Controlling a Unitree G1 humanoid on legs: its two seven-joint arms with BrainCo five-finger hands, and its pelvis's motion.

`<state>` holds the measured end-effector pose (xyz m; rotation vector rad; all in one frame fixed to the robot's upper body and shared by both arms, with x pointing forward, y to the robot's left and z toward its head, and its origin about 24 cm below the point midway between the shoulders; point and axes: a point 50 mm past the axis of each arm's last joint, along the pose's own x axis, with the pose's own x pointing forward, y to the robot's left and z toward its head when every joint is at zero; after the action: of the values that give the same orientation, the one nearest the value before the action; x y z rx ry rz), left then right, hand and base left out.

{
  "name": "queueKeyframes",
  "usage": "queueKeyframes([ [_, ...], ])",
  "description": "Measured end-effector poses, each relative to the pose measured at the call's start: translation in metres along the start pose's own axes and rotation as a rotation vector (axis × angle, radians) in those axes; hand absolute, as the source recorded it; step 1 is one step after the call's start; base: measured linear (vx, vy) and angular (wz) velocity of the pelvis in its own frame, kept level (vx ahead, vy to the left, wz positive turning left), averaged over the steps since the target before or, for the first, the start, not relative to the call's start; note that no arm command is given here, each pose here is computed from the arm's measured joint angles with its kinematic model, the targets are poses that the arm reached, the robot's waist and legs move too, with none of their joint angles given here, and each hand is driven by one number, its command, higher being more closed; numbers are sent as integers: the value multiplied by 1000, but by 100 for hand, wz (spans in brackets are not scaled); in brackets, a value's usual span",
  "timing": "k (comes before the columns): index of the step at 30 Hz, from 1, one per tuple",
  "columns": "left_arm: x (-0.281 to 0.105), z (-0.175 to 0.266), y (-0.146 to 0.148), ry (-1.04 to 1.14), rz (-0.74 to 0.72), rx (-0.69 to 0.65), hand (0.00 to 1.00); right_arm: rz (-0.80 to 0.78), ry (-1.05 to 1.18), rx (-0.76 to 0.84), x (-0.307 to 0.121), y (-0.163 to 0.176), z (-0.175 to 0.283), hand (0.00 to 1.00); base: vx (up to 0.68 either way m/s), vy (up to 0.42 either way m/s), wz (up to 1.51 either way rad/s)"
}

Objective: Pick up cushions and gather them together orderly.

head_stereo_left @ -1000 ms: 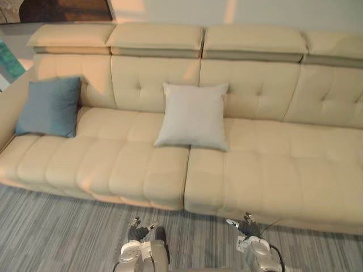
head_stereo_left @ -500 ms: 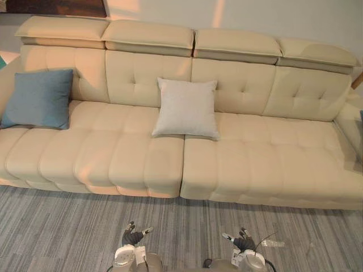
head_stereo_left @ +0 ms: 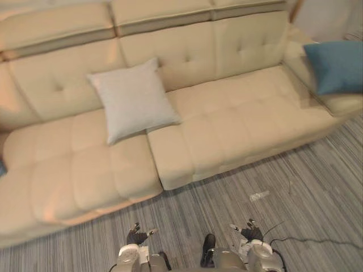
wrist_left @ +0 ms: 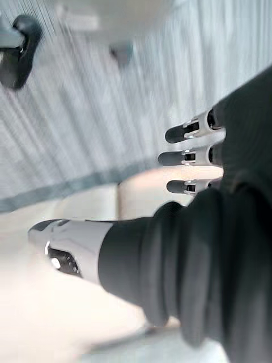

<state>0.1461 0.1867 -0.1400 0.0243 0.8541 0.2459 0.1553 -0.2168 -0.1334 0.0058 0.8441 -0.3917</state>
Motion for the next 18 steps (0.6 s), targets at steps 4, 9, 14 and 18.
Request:
queueKeyframes([
  [4, 2, 3, 8, -3, 10, 27, 0, 5, 54, -15, -4, -1, -16, 0, 113, -124, -53],
  [9, -3, -5, 11, 6, 15, 2, 0, -8, 64, -14, -2, -2, -15, 0, 196, -53, -105],
  [14, -3, 0, 2, -20, -3, -20, 0, -23, 62, 21, 0, -2, -10, 0, 281, 73, -123],
  [18, -3, 0, 7, -20, 8, -32, 0, -5, 68, 48, -4, 9, -15, 0, 432, 150, -109],
])
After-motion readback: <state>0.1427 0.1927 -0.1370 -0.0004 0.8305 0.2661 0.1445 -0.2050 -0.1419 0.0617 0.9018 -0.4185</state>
